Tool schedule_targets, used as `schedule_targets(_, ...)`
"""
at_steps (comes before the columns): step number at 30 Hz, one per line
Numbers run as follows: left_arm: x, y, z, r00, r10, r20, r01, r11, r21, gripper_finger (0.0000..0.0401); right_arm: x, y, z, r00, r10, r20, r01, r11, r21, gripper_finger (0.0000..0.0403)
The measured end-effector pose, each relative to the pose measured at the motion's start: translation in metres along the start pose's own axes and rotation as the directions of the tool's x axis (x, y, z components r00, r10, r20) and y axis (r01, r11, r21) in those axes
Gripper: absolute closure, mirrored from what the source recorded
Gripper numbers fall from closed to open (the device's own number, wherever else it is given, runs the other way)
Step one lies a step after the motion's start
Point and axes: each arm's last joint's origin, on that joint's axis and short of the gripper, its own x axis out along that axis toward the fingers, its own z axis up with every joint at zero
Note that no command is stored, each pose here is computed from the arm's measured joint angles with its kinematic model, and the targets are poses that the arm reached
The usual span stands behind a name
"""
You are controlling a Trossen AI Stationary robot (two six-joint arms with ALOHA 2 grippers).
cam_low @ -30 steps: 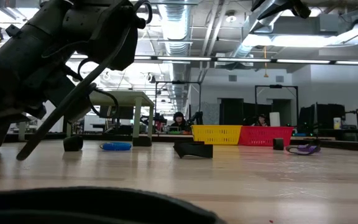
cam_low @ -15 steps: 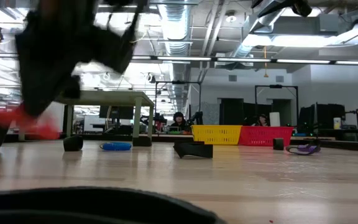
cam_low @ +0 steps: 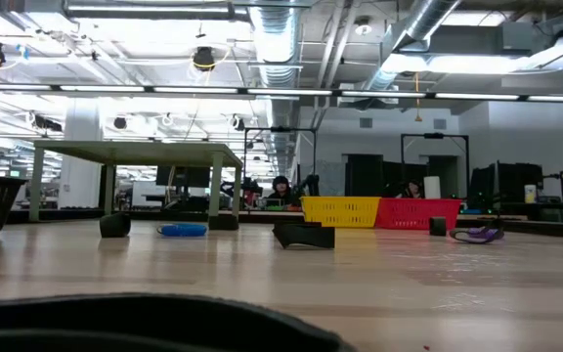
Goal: Pick & Place Office Desk Supplies
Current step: Put the red spring keychain into the red basket
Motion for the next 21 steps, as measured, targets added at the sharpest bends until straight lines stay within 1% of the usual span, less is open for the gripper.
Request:
schedule_targets(2, -0.001, 0.000, 0.008, 0.998, -0.024, 0.060, 0.023, 1.000, 0.020, 0.0399, -0.002, 0.011, 0.001, 0.996, 0.084, 0.043, -0.085, 0.996, 0.016, 0.0273)
schedule_targets(4, 0.000, 0.002, 0.015, 0.991, -0.053, 0.126, 0.048, 0.998, 0.037, 0.0398, -0.004, 0.022, 0.000, 0.984, 0.166, 0.070, -0.166, 0.986, -0.009, 0.0273)
schedule_targets(8, 0.004, -0.001, 0.024, 0.955, -0.173, 0.240, 0.158, 0.984, 0.081, 0.0398, -0.007, 0.037, -0.003, 0.958, 0.272, 0.094, -0.267, 0.962, -0.066, 0.0273)
schedule_targets(11, 0.005, -0.004, 0.028, 0.917, -0.257, 0.304, 0.237, 0.966, 0.102, 0.0398, -0.008, 0.042, -0.007, 0.950, 0.299, 0.087, -0.291, 0.952, -0.093, 0.0273)
schedule_targets(14, 0.005, -0.006, 0.030, 0.885, -0.310, 0.348, 0.285, 0.951, 0.123, 0.0398, -0.004, 0.044, -0.012, 0.953, 0.296, 0.064, -0.288, 0.951, -0.112, 0.0269)
schedule_targets(17, 0.003, -0.008, 0.032, 0.866, -0.326, 0.378, 0.301, 0.945, 0.127, 0.0398, 0.004, 0.052, -0.015, 0.936, 0.347, 0.055, -0.341, 0.934, -0.104, 0.0254)
schedule_targets(19, 0.003, -0.007, 0.033, 0.865, -0.320, 0.387, 0.294, 0.948, 0.127, 0.0397, 0.014, 0.059, -0.020, 0.922, 0.384, 0.043, -0.378, 0.919, -0.114, 0.0239)
schedule_targets(21, 0.003, -0.007, 0.034, 0.860, -0.324, 0.394, 0.296, 0.946, 0.131, 0.0398, 0.026, 0.061, -0.025, 0.920, 0.391, 0.025, -0.385, 0.915, -0.120, 0.0223)
